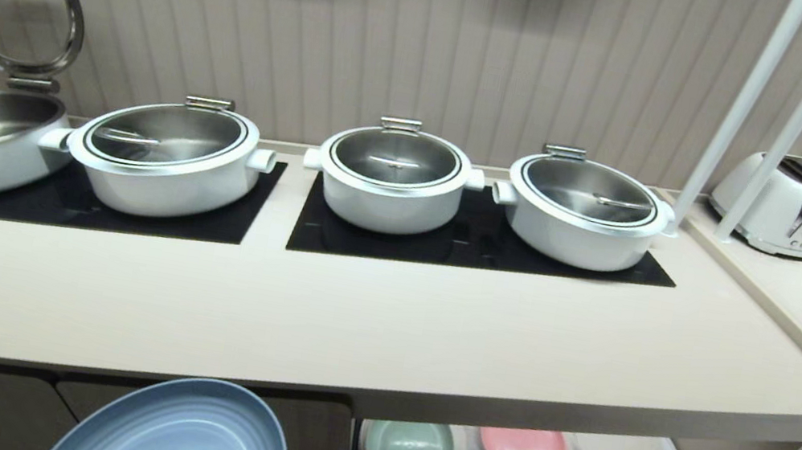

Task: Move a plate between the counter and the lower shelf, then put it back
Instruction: Put the plate

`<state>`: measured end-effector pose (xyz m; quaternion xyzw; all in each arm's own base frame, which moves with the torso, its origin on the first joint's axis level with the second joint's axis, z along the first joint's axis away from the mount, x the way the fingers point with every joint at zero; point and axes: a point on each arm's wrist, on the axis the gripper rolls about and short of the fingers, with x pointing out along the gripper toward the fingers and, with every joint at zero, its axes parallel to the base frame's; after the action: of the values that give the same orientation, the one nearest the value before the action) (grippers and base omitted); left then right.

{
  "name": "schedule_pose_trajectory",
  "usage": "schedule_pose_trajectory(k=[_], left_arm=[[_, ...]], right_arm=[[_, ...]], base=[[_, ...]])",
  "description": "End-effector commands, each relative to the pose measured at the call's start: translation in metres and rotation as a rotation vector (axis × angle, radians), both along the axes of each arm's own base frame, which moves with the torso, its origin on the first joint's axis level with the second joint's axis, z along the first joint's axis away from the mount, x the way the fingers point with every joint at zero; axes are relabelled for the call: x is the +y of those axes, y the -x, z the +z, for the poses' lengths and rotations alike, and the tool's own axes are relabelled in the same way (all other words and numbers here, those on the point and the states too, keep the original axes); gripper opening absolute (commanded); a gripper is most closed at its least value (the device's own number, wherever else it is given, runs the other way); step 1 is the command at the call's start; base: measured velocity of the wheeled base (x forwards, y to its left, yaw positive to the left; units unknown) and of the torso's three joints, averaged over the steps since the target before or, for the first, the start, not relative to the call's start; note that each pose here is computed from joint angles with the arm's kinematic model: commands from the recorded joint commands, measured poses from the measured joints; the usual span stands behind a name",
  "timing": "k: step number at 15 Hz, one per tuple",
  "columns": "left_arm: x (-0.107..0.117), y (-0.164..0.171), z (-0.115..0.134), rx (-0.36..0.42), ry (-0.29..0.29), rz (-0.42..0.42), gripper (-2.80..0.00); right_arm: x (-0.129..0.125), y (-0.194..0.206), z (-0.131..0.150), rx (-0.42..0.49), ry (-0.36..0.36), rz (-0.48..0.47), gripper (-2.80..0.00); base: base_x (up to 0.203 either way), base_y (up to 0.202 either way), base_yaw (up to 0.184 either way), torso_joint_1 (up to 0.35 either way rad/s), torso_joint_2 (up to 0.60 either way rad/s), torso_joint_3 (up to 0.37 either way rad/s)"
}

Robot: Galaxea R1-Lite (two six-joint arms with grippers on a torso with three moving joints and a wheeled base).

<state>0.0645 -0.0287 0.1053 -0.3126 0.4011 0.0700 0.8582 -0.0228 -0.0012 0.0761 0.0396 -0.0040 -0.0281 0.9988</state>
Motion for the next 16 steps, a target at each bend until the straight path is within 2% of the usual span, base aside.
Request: schedule_pose_trajectory(k=[1, 9, 16], left_arm=[[0.000, 0.000, 0.001, -0.003, 0.003, 0.007, -2.80], [-0.005, -0.009, 0.005, 0.008, -0.004, -0.002, -2.80], [-0.019, -0.036, 0.018, 0.033, -0.010, 0.005, -2.80]], right_arm=[[0.000, 0.000, 0.000, 0.000, -0.001, 0.000, -2.80], [0.000, 0.000, 0.000, 0.000, -0.001, 0.000, -2.80], [0.000, 0.000, 0.000, 0.000, -0.001, 0.000, -2.80]], base=[[0.000, 0.000, 0.000, 0.000, 0.00, 0.000], [0.000, 0.000, 0.000, 0.000, 0.00, 0.000], [0.000, 0.000, 0.000, 0.000, 0.00, 0.000]])
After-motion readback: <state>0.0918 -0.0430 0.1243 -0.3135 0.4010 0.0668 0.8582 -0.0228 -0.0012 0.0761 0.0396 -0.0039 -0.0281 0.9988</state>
